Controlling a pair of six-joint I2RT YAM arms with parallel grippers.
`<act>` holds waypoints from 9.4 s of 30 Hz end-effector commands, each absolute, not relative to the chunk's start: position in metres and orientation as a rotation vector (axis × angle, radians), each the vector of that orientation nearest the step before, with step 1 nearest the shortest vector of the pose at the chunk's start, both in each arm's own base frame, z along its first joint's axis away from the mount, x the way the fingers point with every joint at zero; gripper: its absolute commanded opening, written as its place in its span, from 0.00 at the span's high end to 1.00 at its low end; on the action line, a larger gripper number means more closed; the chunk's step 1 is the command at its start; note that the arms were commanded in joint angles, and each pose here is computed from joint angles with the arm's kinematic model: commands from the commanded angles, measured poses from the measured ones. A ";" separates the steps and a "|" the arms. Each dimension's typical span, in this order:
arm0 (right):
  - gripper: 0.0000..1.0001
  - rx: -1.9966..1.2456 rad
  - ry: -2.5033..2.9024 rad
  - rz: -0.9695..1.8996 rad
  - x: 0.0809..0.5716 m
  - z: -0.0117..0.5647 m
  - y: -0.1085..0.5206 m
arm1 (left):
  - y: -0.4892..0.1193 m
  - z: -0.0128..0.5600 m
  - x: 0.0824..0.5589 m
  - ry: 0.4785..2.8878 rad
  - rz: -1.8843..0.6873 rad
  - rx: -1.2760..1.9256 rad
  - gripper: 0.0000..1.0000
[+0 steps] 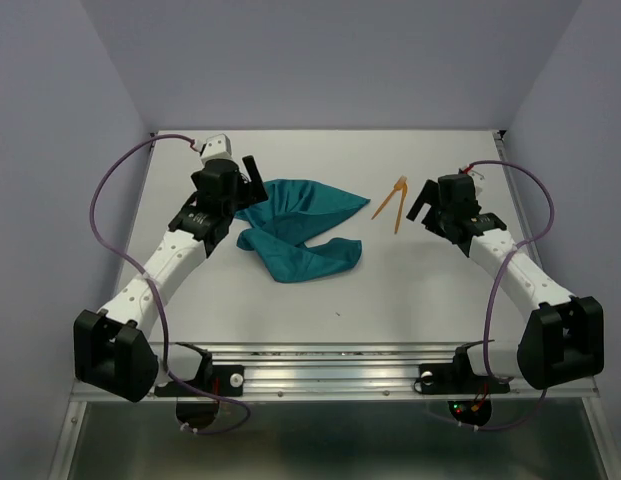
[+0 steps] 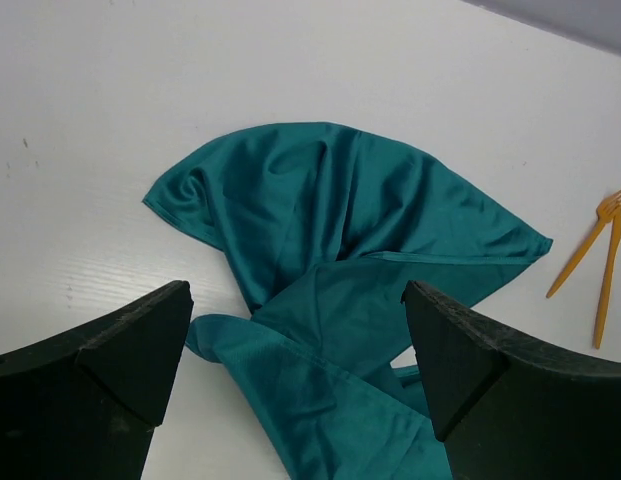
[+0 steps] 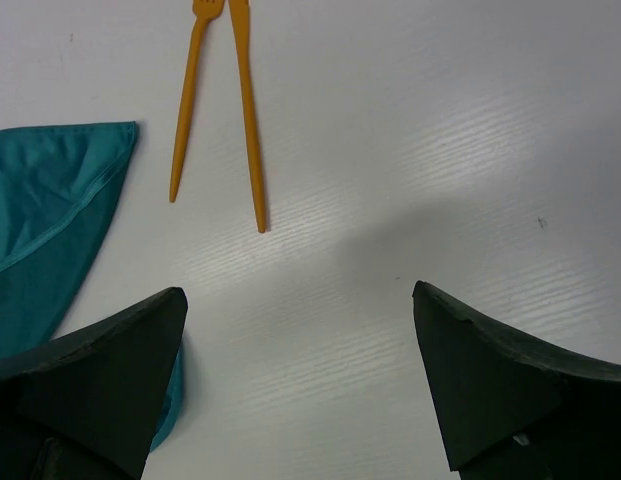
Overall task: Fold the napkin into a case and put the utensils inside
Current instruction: Move the utensils to the center of the board, then flatten out the crumpled napkin at the center of the board.
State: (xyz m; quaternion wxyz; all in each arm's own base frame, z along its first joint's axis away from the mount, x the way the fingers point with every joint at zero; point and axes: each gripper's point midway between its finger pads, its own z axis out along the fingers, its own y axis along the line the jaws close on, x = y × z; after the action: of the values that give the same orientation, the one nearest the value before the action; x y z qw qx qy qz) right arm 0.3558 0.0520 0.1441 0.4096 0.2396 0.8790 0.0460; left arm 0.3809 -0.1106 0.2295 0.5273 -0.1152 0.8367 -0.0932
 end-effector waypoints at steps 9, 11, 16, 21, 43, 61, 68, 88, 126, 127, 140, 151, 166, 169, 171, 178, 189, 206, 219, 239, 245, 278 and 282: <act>0.00 0.570 2.211 0.180 0.367 0.141 0.063 | -0.116 0.219 0.389 2.074 -0.212 -0.264 0.04; 0.00 0.524 2.212 0.216 0.367 0.141 0.069 | -0.121 0.212 0.386 2.087 -0.246 -0.250 0.11; 0.00 0.410 2.251 0.323 0.361 0.132 0.106 | -0.123 0.177 0.379 2.199 -0.226 -0.239 0.18; 0.00 0.354 2.307 0.374 0.361 0.115 0.138 | -0.115 0.142 0.367 2.303 -0.154 -0.291 0.20; 0.29 0.285 2.375 0.145 0.476 0.079 0.173 | -0.126 0.062 0.356 2.460 -0.172 -0.415 0.77; 0.37 0.477 2.467 0.151 0.497 0.033 0.115 | -0.134 0.073 0.364 2.459 -0.205 -0.374 0.81; 0.36 0.541 2.458 0.044 0.488 0.030 0.069 | -0.138 0.073 0.367 2.464 -0.219 -0.362 0.81; 0.35 0.638 2.404 0.105 0.480 0.056 0.014 | -0.140 0.078 0.371 2.458 -0.228 -0.343 0.82; 0.99 0.137 2.379 0.760 0.407 0.117 0.257 | -0.153 0.166 0.415 2.304 -0.280 -0.265 1.00; 0.99 0.132 2.359 0.752 0.410 0.126 0.257 | -0.152 0.175 0.418 2.289 -0.279 -0.260 1.00; 0.99 0.065 1.975 0.776 0.416 0.301 0.243 | -0.106 0.393 0.418 1.786 -0.270 -0.286 1.00; 0.99 0.151 1.742 0.659 0.397 0.387 0.197 | -0.081 0.496 0.361 1.445 -0.336 -0.273 1.00; 0.99 0.187 1.513 0.542 0.415 0.467 0.173 | -0.100 0.502 0.377 1.412 -0.404 -0.196 1.00; 0.99 0.217 1.479 0.442 0.439 0.466 0.166 | -0.108 0.488 0.405 1.449 -0.418 -0.180 1.00; 0.99 0.225 1.468 0.406 0.461 0.470 0.163 | -0.110 0.486 0.416 1.460 -0.430 -0.156 1.00; 0.99 0.253 1.341 0.418 0.510 0.513 0.144 | -0.103 0.508 0.454 1.423 -0.476 -0.110 1.00; 0.99 0.223 1.194 0.499 0.453 0.541 0.133 | -0.088 0.561 0.411 1.228 -0.449 -0.016 1.00; 0.34 0.280 1.909 0.677 0.370 0.222 0.157 | -0.092 0.230 0.353 1.872 -0.592 -0.335 0.04; 0.33 0.409 2.092 0.485 0.360 0.164 0.132 | -0.033 0.160 0.343 2.133 -0.168 -0.691 0.27; 0.35 0.363 2.228 0.533 0.367 0.129 0.152 | -0.013 0.048 0.318 2.357 -0.059 -1.098 0.22; 0.34 0.375 2.237 0.531 0.367 0.125 0.152 | -0.016 0.043 0.333 2.342 -0.091 -1.098 0.30; 0.33 0.500 2.414 0.296 0.407 0.041 0.145 | -0.022 0.066 0.361 2.318 -0.173 -0.930 1.00; 0.34 0.490 2.425 0.264 0.413 0.032 0.143 | -0.024 0.069 0.361 2.311 -0.194 -0.910 1.00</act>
State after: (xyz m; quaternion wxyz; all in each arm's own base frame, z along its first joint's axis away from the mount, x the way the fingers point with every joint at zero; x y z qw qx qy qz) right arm 0.4019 0.1514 0.0346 0.3106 0.1920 0.9227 0.1236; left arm 0.3461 -0.0235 0.0425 0.2781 -0.3618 0.8881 -0.0541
